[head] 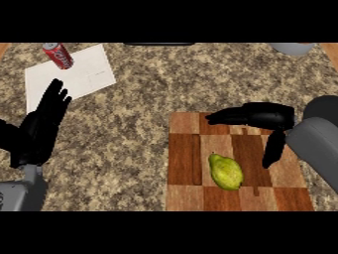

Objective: Pick the pear from the cutting board and place it in the pan

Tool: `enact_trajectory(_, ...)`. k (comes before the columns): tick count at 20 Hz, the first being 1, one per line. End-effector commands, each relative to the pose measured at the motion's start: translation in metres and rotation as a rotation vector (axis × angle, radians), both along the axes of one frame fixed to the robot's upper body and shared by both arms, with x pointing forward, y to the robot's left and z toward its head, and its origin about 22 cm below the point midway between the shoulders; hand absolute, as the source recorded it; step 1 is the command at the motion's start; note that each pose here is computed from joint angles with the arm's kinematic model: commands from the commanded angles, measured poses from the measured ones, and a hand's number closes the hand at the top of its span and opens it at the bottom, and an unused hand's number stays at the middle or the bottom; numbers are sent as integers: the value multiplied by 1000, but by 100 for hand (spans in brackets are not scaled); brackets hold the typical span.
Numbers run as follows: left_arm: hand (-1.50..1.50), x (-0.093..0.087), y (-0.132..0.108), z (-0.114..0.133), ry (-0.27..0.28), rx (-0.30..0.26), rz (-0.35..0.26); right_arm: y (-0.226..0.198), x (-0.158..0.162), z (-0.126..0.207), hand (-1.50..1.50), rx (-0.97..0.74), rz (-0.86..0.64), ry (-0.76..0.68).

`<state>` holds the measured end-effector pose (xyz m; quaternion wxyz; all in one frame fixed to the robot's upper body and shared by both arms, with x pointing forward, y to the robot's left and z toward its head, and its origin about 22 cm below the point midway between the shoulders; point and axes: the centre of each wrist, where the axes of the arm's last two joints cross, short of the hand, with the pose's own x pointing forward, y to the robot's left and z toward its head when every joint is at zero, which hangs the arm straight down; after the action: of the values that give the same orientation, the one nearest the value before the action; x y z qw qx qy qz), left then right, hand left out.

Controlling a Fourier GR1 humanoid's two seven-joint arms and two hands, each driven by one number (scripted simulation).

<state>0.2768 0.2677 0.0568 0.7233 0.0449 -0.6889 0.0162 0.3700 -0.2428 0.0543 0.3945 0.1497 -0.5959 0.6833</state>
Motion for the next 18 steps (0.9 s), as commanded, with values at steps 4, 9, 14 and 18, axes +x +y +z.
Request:
enact_trajectory(4, 0, 8, 2, 15, 1, -16, -7, 19, -9, -35, -150, 29, 100, 108)
enact_trajectory(9, 0, 17, -13, 0, -12, -19, 15, 20, -14, -37, -150, -8, 134, 108)
enact_trajectory(14, 0, 0, -1, -7, 3, 0, 1, 51, -14, -47, -150, 12, 114, 139)
enact_trajectory(18, 0, 9, 5, -2, 2, -1, -2, 53, -20, -67, -150, 33, 117, 159)
